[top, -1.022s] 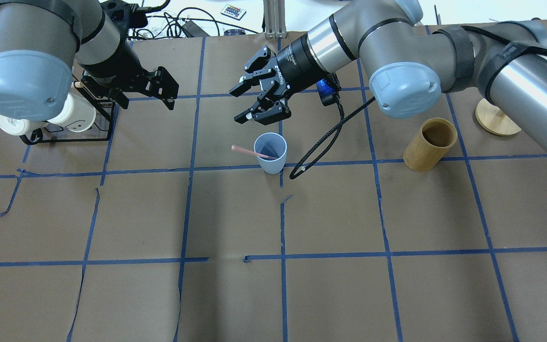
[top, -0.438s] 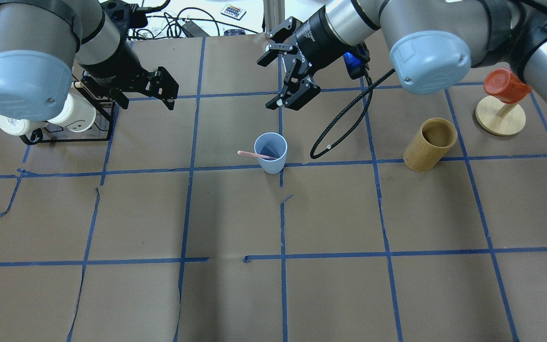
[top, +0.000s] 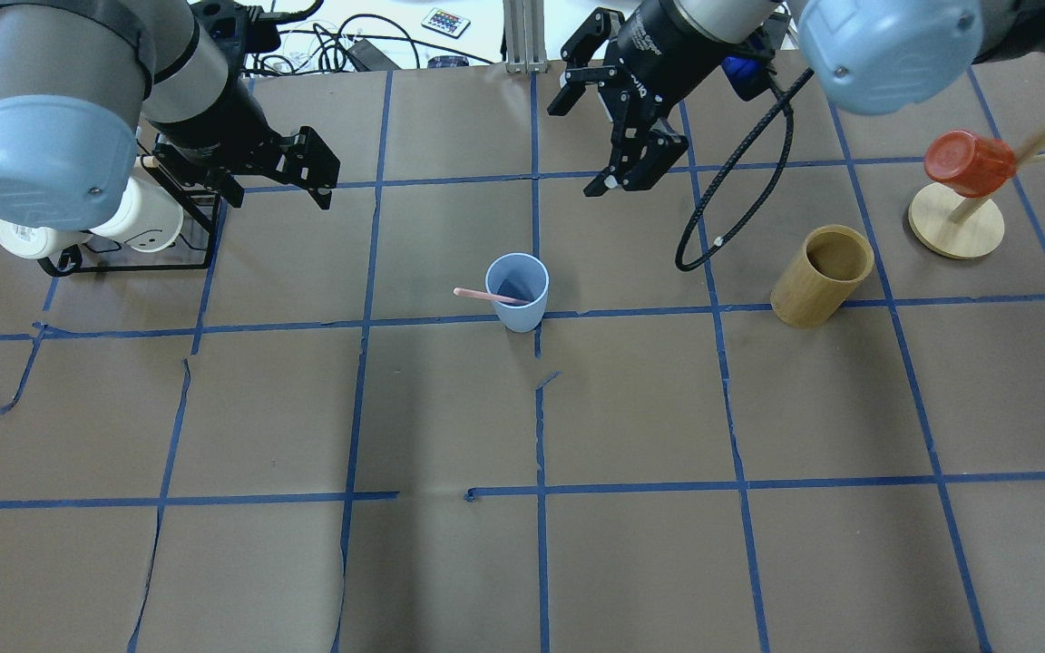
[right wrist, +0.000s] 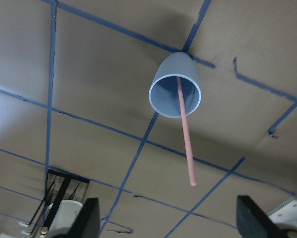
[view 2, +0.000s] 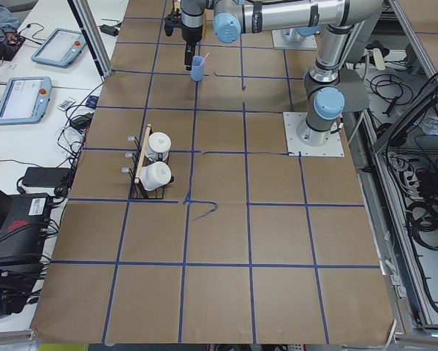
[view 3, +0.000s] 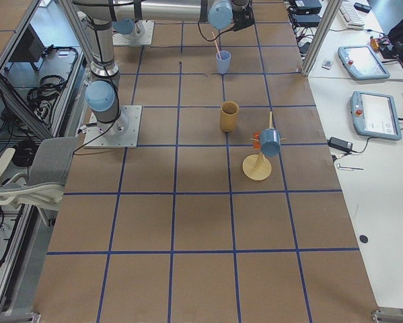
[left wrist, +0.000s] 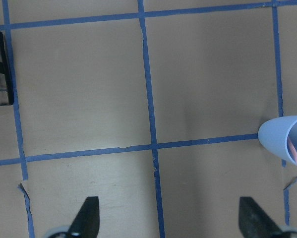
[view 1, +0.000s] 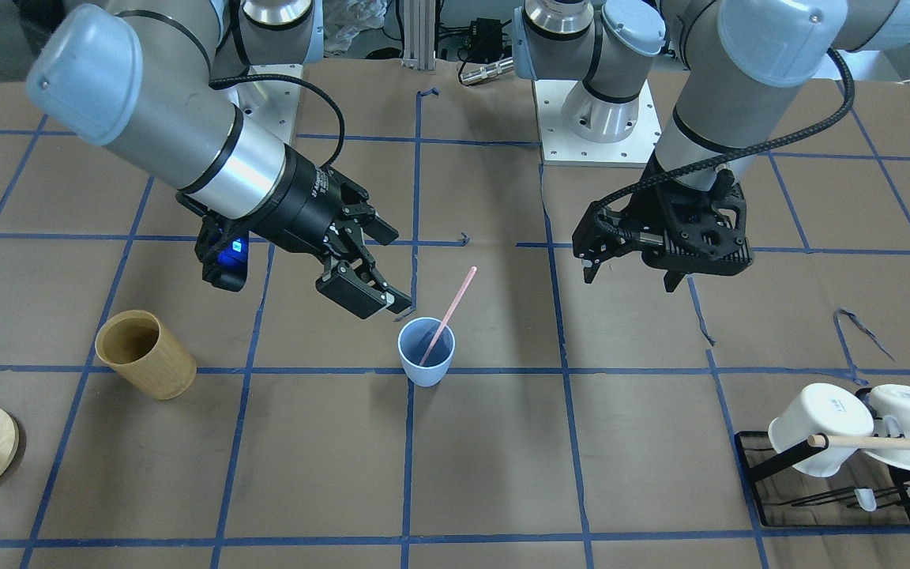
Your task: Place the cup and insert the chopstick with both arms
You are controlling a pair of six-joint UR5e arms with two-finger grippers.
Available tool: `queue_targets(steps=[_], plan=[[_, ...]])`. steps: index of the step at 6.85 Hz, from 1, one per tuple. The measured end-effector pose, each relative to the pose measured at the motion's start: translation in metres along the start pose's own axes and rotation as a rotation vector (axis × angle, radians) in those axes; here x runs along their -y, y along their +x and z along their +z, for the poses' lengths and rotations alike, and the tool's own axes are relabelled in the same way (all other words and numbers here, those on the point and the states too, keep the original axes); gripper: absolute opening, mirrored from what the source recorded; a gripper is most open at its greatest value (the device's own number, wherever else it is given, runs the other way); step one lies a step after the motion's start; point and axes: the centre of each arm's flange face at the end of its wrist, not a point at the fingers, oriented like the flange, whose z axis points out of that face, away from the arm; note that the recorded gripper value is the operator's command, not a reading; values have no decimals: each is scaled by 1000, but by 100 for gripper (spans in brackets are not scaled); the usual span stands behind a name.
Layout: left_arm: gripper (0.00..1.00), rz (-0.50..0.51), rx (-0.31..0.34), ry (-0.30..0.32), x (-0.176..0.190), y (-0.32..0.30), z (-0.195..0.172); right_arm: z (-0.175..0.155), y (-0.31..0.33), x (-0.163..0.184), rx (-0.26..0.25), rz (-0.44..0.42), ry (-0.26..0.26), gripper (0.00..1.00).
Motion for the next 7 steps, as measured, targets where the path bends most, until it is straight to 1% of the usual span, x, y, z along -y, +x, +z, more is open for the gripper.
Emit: queue_targets(steps=[1, 2, 3, 4, 5, 6, 7], plan=[[100, 0, 2, 0, 0, 0, 0, -5, 14, 12, -133, -165, 76, 100], [100, 1, 5, 1, 0, 0, -2, -13, 32, 27, -270, -322, 127, 100], [100, 0, 8, -2, -4, 0, -7, -27, 48, 40, -370, -454, 149, 100], [100, -1, 10, -7, -11, 1, -19, -49, 62, 51, -428, -573, 178, 100], [100, -15, 11, -7, -18, 2, -32, -66, 72, 61, -475, -665, 213, 100], [100, -42, 10, 3, -23, 3, -44, -76, 77, 66, -518, -732, 241, 100], [100, -64, 9, 16, -27, 5, -55, -81, 79, 66, -543, -816, 249, 100]])
